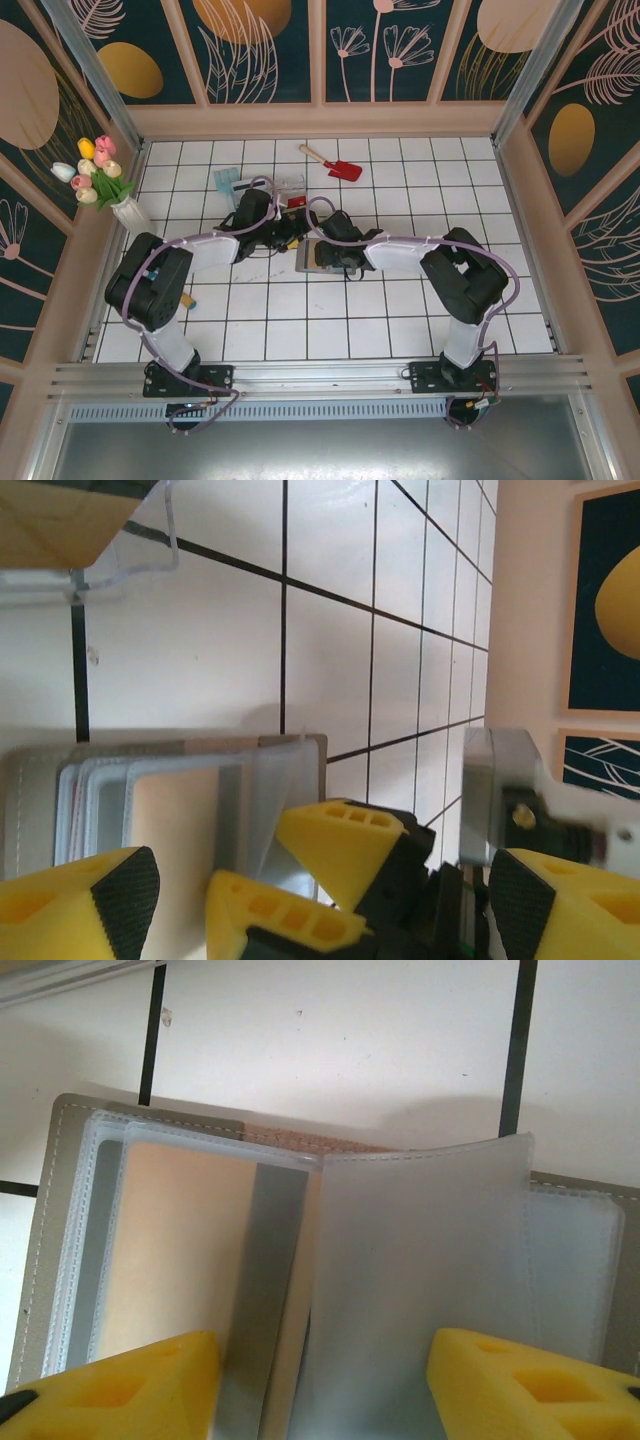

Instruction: Take the credit cards out of the card holder

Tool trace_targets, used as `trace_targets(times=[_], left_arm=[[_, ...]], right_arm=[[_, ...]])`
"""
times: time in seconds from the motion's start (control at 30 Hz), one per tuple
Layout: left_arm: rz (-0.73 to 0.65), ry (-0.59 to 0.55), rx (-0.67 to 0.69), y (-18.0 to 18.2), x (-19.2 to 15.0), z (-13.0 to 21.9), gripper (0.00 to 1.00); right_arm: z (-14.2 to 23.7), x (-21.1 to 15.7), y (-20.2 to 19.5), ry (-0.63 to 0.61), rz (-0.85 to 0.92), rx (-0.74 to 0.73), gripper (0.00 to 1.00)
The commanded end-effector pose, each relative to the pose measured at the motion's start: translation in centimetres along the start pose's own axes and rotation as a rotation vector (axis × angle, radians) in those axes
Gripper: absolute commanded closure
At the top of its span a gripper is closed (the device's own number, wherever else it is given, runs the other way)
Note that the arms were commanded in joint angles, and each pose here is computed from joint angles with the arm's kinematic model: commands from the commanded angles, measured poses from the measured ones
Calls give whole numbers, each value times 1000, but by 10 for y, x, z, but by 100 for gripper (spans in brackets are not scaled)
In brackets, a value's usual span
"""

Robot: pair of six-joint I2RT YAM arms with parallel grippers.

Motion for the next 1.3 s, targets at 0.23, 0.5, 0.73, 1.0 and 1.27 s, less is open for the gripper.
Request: trace_targets(times=[0.23, 0.5, 0.73, 1.0, 1.27], left_arm=[[-29, 50, 137, 11, 12, -25, 15], [-62, 108, 149, 12, 4, -31, 18], [-62, 72, 256, 26, 6, -34, 19], [-83, 154, 303, 40, -2, -39, 20], [-120, 222, 278, 33, -7, -39, 20]], right_arm=[[-19, -46, -23, 182, 24, -91, 41], [-21, -46, -22, 178, 24, -89, 41], [-21, -47, -23, 178, 22, -90, 41], [-22, -49, -22, 178, 25, -81, 41], [-21, -48, -19, 152, 42, -40, 41]])
Point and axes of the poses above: each hand's point on the last joint's axis, 136 mm out from that joint toward the fingers, its own z axis back along the fingers, its own y axis along the line the jaws close on, x = y × z, the point moved 8 cm from there along z, back along the fingers, and after that the axes turned 15 degrees about z, right-handed, at the moved point
